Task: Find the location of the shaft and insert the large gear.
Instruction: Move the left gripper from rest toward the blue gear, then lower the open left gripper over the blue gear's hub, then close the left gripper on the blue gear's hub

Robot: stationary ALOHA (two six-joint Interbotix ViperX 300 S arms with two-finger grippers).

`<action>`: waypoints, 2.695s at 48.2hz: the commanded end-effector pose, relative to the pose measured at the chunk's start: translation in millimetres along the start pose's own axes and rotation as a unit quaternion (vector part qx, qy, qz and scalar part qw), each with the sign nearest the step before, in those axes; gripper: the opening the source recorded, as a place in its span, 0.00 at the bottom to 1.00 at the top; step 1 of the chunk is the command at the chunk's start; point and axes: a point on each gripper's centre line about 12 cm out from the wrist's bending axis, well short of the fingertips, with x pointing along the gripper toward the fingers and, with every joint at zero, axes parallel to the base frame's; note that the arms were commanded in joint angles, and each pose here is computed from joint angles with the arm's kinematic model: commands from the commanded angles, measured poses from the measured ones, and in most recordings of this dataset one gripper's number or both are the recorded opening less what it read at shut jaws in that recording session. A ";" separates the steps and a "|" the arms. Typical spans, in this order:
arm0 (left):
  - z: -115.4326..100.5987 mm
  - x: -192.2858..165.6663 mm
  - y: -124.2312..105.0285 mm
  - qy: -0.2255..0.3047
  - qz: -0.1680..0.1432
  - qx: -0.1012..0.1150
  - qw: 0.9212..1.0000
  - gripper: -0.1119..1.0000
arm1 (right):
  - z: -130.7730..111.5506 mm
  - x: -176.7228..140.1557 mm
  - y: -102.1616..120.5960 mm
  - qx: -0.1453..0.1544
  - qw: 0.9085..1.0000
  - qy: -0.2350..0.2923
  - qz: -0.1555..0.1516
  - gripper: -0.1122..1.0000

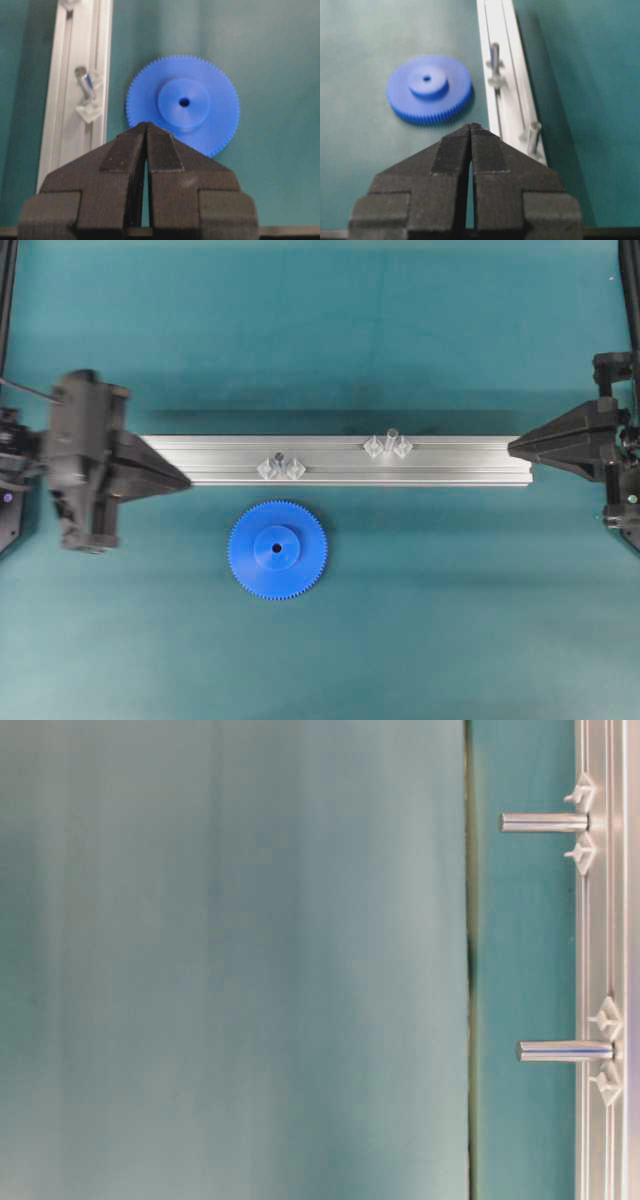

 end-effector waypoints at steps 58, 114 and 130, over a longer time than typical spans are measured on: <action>-21.2 147.5 -28.6 0.222 -0.011 -0.021 0.975 0.94 | -7.2 -4.4 -7.3 0.008 0.995 0.098 -0.024 0.12; -52.9 176.2 -38.9 0.281 -0.011 -0.024 0.959 0.94 | -15.6 -15.4 -7.4 0.008 0.995 0.092 -0.023 0.12; -51.8 176.7 -39.1 0.278 -0.010 -0.028 0.960 0.94 | -15.6 -15.4 -7.4 0.008 0.995 0.092 -0.023 0.12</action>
